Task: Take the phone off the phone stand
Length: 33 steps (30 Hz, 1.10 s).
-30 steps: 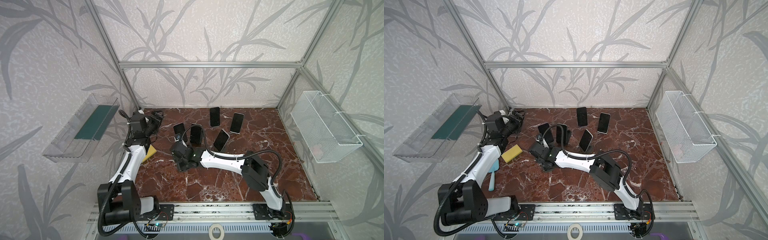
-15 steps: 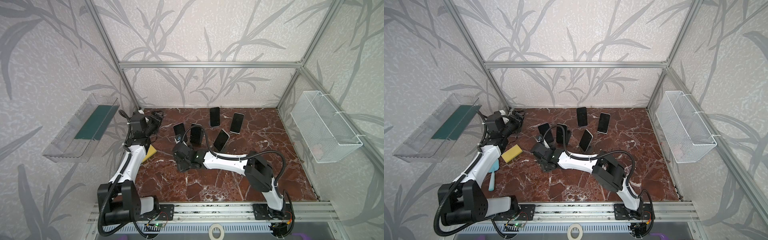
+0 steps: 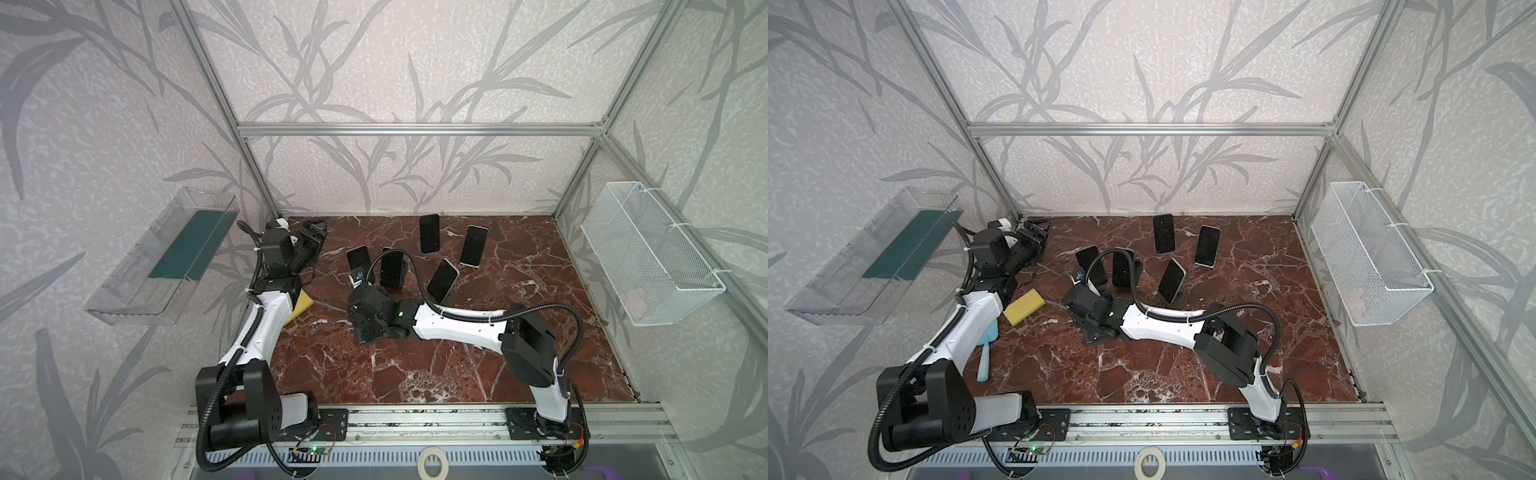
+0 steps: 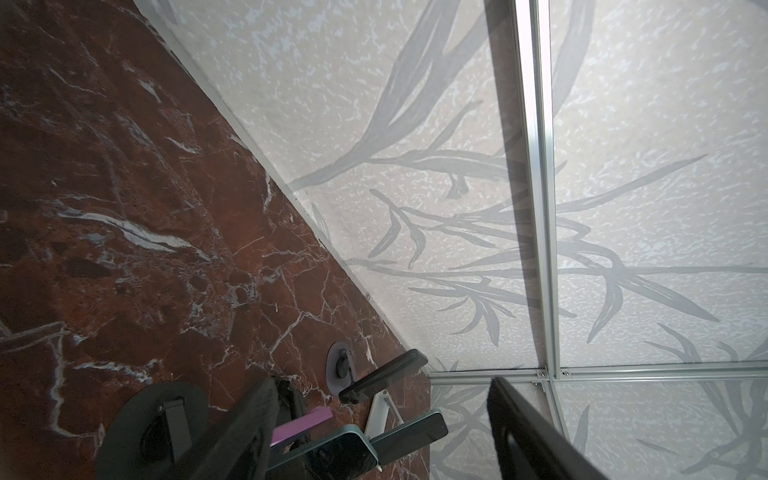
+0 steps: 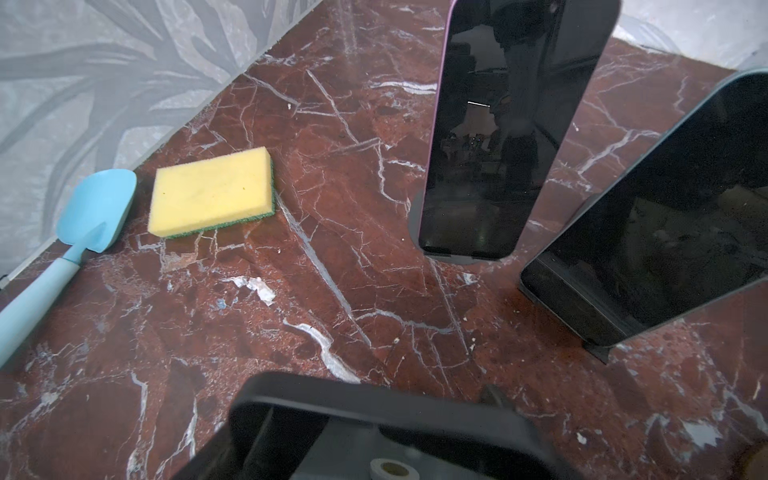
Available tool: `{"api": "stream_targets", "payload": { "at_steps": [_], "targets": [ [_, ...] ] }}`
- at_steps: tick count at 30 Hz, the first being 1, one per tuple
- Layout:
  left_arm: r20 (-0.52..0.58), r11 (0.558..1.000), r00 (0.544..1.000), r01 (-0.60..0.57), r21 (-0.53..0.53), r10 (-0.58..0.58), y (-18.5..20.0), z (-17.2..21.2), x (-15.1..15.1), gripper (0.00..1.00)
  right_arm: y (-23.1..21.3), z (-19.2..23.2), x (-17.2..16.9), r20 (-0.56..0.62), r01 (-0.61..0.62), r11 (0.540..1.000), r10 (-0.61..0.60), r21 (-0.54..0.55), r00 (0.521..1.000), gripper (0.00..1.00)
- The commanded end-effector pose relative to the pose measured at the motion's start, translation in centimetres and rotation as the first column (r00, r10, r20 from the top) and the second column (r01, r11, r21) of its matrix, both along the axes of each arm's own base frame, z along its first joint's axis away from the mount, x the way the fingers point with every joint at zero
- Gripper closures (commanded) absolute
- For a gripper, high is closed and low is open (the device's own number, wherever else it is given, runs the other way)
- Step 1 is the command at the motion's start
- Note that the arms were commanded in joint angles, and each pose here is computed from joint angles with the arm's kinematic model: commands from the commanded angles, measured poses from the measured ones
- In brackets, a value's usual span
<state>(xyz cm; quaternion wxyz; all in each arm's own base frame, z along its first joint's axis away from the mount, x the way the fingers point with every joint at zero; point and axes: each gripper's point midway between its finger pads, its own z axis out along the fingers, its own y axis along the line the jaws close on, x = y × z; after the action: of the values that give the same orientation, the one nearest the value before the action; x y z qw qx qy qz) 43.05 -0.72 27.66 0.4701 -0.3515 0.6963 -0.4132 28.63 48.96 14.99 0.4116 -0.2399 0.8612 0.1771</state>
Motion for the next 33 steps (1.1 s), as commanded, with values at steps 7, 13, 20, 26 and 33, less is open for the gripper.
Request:
{"api": "stream_targets", "payload": {
  "at_steps": [7,13,20,26,33],
  "targets": [
    [0.066,0.997,0.995,0.071,-0.024,-0.069,-1.3,1.4,0.4,0.2,-1.1,7.0,-0.3,0.086,-0.003,0.992,-0.007,0.123,0.996,0.33],
    [0.097,0.99,0.986,0.138,-0.019,-0.136,-3.2,2.3,0.3,0.2,-3.8,8.5,-0.5,0.114,0.031,0.991,-0.046,0.13,0.992,0.33],
    [0.135,0.965,0.956,0.263,0.004,-0.261,-7.7,3.9,-0.7,0.2,-11.2,9.9,-0.2,0.141,0.134,0.984,-0.15,0.116,0.979,0.33],
    [0.165,0.942,0.928,0.336,0.024,-0.335,-10.0,5.1,-1.4,0.2,-20.9,10.1,-0.1,0.189,0.294,0.955,-0.296,0.043,0.936,0.33],
    [0.19,0.941,0.923,0.338,0.01,-0.334,-10.2,5.8,-1.8,0.2,-33.1,8.7,-0.3,0.154,0.47,0.882,-0.468,0.026,0.87,0.34]
  ]
}}
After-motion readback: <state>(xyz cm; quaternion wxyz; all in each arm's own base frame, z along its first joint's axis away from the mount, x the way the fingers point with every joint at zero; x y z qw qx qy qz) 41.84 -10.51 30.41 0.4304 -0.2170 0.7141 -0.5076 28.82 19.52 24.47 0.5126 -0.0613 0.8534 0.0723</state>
